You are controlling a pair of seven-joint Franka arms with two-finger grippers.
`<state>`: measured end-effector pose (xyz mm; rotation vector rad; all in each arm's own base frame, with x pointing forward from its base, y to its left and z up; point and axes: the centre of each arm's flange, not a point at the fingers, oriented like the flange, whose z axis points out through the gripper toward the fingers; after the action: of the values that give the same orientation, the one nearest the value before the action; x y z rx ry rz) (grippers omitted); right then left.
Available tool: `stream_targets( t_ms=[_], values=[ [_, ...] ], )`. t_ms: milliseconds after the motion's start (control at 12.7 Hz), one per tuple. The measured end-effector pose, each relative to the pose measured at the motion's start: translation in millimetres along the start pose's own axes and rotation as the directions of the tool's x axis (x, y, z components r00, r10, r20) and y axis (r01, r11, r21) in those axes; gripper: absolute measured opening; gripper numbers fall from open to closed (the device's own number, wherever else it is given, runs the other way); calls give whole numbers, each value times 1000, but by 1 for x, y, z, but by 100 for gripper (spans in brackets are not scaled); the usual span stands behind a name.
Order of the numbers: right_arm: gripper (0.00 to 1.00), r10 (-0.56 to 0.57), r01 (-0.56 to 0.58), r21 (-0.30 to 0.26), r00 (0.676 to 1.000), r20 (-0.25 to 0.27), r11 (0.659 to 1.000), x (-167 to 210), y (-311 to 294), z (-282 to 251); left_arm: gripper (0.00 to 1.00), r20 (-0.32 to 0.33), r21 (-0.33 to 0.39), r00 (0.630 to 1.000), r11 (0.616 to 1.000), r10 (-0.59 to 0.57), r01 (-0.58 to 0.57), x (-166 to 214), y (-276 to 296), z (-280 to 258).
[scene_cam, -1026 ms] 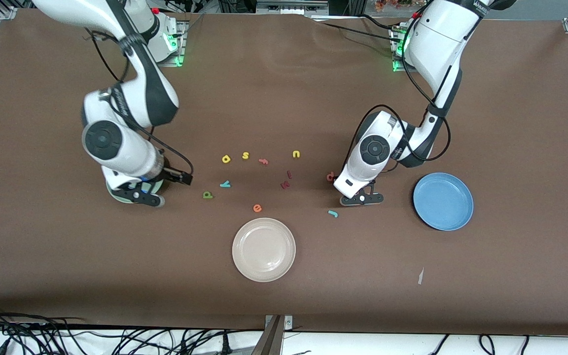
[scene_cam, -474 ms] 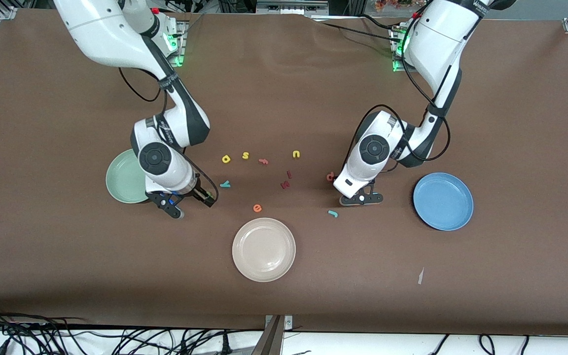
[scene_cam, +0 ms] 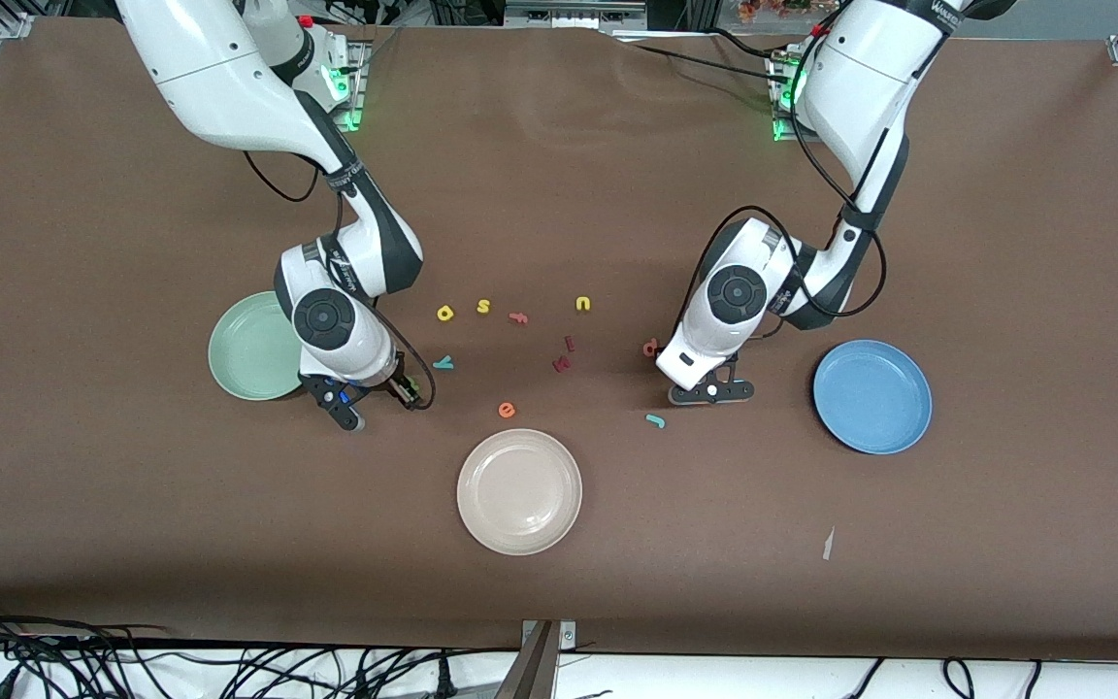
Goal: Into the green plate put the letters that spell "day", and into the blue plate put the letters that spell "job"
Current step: 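Carry the o to the blue plate while the right gripper grasps green letter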
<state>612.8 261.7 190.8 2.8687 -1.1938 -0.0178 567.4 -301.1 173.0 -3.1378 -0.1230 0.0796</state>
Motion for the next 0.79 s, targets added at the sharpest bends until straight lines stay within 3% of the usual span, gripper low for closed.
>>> stream_targets(
  t_ms=[316,395,711,789],
  values=[
    [69,17,-17,-2,1000,2,1000,-7,-2,10,24,-1,0,1000,1000,-2,2,1,-1,0],
    [62,16,-16,-5,1000,3,1000,-8,-2,13,24,-2,1,1000,1000,-4,4,2,-2,0],
    [11,13,-13,4,1000,-1,1000,-8,-4,11,23,-11,7,1000,1000,-15,15,9,-11,-3],
    [10,7,-7,4,1000,-4,1000,-7,-4,11,23,-22,7,1000,1000,-20,20,15,-16,-7]
  ],
)
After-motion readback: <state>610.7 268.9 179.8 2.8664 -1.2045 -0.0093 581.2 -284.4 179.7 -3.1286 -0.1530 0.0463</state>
